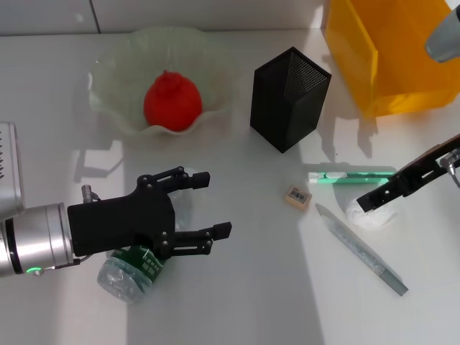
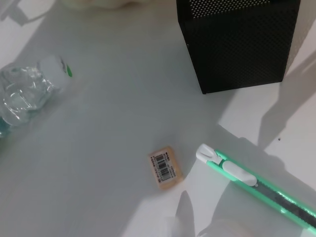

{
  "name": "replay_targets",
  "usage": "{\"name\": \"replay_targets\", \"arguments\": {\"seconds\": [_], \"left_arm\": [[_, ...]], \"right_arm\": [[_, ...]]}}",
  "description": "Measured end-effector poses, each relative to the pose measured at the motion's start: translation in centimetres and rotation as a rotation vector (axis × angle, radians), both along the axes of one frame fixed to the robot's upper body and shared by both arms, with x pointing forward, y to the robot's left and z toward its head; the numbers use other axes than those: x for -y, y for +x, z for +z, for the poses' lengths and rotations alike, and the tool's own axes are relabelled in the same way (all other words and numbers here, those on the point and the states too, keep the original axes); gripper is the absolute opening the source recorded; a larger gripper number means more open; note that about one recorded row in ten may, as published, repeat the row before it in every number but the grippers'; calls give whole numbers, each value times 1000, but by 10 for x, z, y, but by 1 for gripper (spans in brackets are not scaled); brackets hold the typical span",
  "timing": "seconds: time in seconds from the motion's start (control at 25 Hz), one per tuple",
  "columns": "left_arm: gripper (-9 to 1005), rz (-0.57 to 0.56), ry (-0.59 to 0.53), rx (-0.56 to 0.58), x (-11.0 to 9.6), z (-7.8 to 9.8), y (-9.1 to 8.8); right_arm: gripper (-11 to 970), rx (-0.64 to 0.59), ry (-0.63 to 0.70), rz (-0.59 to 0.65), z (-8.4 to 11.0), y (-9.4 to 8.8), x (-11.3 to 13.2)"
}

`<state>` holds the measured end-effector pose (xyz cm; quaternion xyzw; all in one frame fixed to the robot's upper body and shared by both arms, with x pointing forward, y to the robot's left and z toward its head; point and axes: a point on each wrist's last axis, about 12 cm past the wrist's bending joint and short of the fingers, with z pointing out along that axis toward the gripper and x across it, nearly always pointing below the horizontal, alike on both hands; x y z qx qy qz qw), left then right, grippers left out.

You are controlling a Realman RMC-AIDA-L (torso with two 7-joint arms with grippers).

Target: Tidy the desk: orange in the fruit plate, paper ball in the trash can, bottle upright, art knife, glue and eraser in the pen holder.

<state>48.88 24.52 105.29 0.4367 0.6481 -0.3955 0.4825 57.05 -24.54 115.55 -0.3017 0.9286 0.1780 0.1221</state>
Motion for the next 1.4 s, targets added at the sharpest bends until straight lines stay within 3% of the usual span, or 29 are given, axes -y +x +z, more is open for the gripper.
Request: {"name": "replay_targets", "arguments": {"seconds": [0.6, 0.96, 1.0, 1.12, 1.4], "left_arm": [[863, 2, 1, -5, -1, -2, -3], [863, 3, 0, -8, -1, -2, -4], [863, 3, 0, -8, -1, -2, -4], [863, 3, -1, -9, -1, -2, -4], [863, 1, -1, -8, -1, -2, -3]], "right_arm": [[794, -8, -91, 57, -20, 8, -27], [746, -13, -106, 60, -19, 8, -28], [741, -8, -105, 58, -18, 8, -28], [574, 16, -98, 45, -11, 8, -25], [555, 216, -22, -105, 44, 12, 10]]}}
